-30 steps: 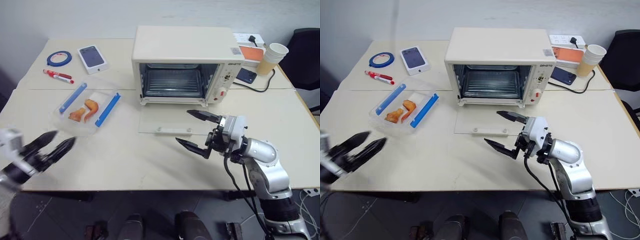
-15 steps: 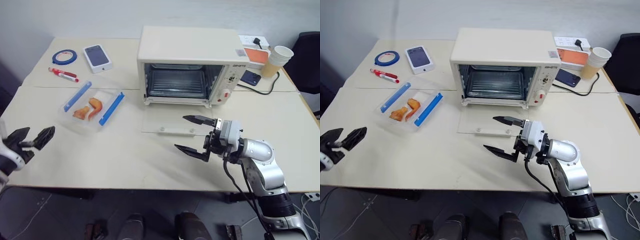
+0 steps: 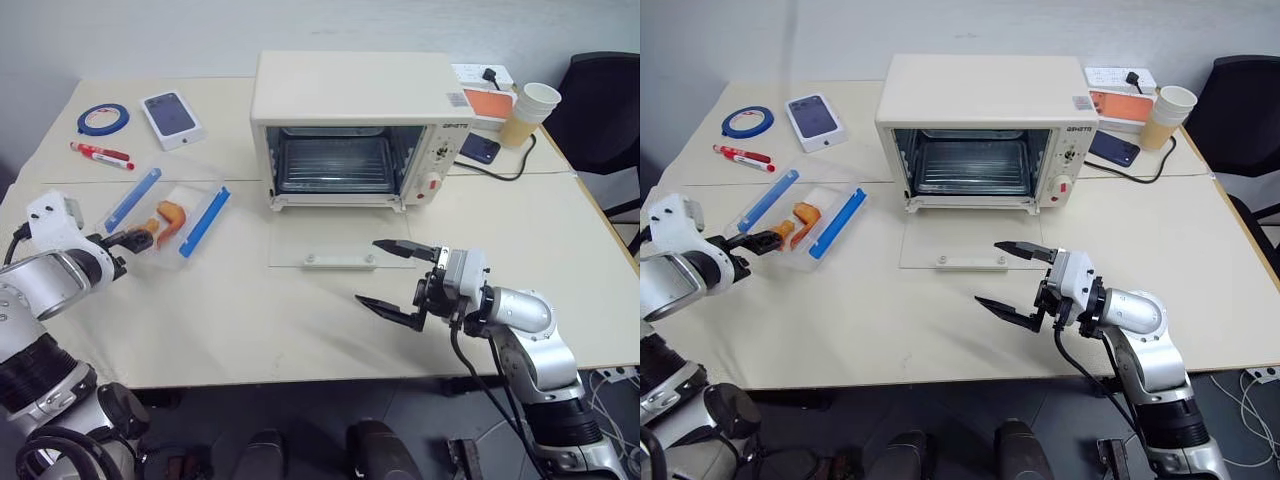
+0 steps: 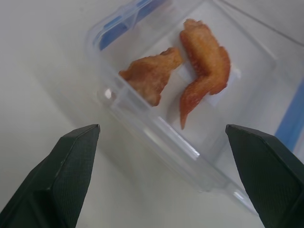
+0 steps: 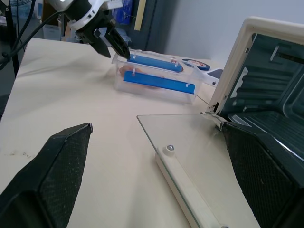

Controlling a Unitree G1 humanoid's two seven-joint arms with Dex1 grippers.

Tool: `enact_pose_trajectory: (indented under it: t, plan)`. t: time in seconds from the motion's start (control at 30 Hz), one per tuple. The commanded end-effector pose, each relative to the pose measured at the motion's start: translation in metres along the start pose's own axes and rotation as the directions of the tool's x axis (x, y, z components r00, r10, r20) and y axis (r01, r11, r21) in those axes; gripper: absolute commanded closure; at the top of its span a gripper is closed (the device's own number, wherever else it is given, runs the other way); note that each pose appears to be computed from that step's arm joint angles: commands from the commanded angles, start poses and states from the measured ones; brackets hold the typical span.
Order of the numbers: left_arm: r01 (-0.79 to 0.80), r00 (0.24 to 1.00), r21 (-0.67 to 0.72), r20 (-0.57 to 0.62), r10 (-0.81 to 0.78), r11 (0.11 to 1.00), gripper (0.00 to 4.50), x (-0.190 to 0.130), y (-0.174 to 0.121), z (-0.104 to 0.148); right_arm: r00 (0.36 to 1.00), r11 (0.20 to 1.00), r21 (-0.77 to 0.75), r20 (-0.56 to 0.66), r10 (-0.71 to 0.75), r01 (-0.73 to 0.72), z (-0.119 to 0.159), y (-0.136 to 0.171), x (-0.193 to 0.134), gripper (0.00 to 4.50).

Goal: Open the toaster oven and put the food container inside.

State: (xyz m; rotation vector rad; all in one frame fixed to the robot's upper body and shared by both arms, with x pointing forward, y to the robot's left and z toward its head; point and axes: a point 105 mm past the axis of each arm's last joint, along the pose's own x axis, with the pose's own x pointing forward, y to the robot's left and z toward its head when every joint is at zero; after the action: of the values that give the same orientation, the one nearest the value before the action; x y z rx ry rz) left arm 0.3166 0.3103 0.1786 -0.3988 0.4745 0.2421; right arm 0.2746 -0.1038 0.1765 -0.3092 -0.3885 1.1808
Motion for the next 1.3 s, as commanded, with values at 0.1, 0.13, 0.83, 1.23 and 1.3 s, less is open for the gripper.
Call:
enact_pose_trajectory:
  t: [0.1, 0.13, 0.83, 1.23, 1.3]
  plan:
    - [0.030, 1.000, -0.031, 0.000, -0.030, 0.999, 0.02, 0.007, -0.017, 0.012, 0.999, 0.998, -0.053, 0.037, -0.037, 0.039, 0.013, -0.001, -0.003, 0.00]
    - [0.031, 0.999, -0.033, -0.015, -0.031, 0.999, 0.02, 0.009, -0.019, 0.010, 0.998, 0.998, -0.054, 0.038, -0.041, 0.043, 0.013, 0.000, -0.003, 0.00]
    - [-0.058, 0.990, 0.075, -0.127, 0.067, 0.996, 3.31, 0.007, 0.020, 0.018, 0.996, 0.996, -0.045, 0.054, -0.072, 0.074, 0.014, -0.001, 0.001, 0.00]
    - [0.062, 0.995, 0.126, -0.089, -0.051, 0.990, 4.34, -0.003, 0.025, 0.041, 0.996, 0.996, -0.034, 0.042, -0.083, 0.085, 0.013, -0.004, -0.002, 0.00]
    - [0.157, 0.987, 0.200, -0.059, -0.148, 0.967, 4.34, -0.012, 0.014, 0.053, 0.995, 0.995, -0.036, 0.028, -0.095, 0.096, 0.014, -0.006, -0.007, 0.00]
